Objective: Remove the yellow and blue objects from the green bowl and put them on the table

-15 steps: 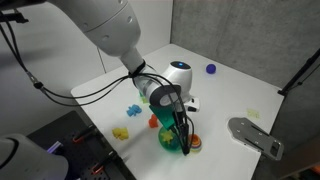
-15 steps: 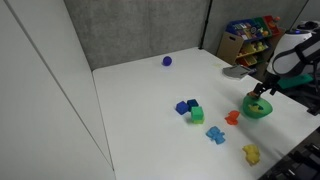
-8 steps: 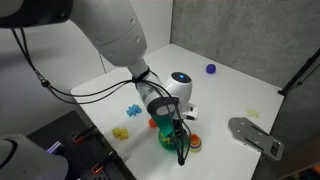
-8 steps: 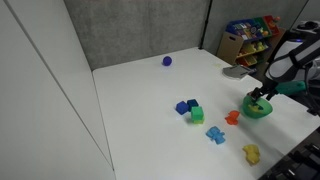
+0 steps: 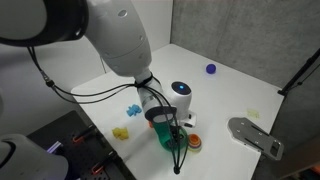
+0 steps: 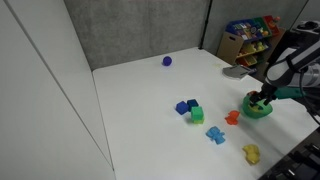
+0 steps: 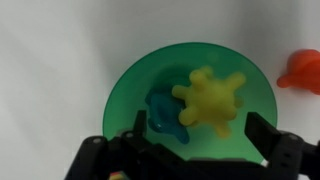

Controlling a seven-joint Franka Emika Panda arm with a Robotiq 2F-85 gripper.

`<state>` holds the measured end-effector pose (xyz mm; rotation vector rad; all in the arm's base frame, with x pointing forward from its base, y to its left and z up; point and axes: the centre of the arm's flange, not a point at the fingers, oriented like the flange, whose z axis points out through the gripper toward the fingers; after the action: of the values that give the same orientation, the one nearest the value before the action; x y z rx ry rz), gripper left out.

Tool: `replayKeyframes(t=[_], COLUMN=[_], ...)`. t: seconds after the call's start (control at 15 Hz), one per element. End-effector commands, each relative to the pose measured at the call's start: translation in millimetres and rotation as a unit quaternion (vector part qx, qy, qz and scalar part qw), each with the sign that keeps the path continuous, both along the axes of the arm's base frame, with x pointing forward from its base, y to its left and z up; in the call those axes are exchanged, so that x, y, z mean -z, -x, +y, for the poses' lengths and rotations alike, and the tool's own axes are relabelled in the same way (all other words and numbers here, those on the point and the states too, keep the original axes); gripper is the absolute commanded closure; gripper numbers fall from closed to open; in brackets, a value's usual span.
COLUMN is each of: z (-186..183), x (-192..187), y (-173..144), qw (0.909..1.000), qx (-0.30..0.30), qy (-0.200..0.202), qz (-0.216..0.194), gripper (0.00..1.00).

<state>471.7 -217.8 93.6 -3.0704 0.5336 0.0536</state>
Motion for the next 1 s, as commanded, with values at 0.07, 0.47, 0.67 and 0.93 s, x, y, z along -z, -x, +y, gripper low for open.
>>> replayKeyframes(t=[0.07,0.47,0.67,0.93], z=[-7.7,-11.6,-13.2,-14.0], x=[12.0,24.6,30.2,27.0], y=[-2.7,-2.1,-0.7,-1.6], qw=[0.9994,0.9990,0.9992,0.9993], qx=[0.010,0.026,0.024,0.024], qy=[-0.032,-0.035,-0.030,-0.028], qz=[-0.011,-0.007,0.001,0.004], gripper=[0.00,0.00,0.34,0.54])
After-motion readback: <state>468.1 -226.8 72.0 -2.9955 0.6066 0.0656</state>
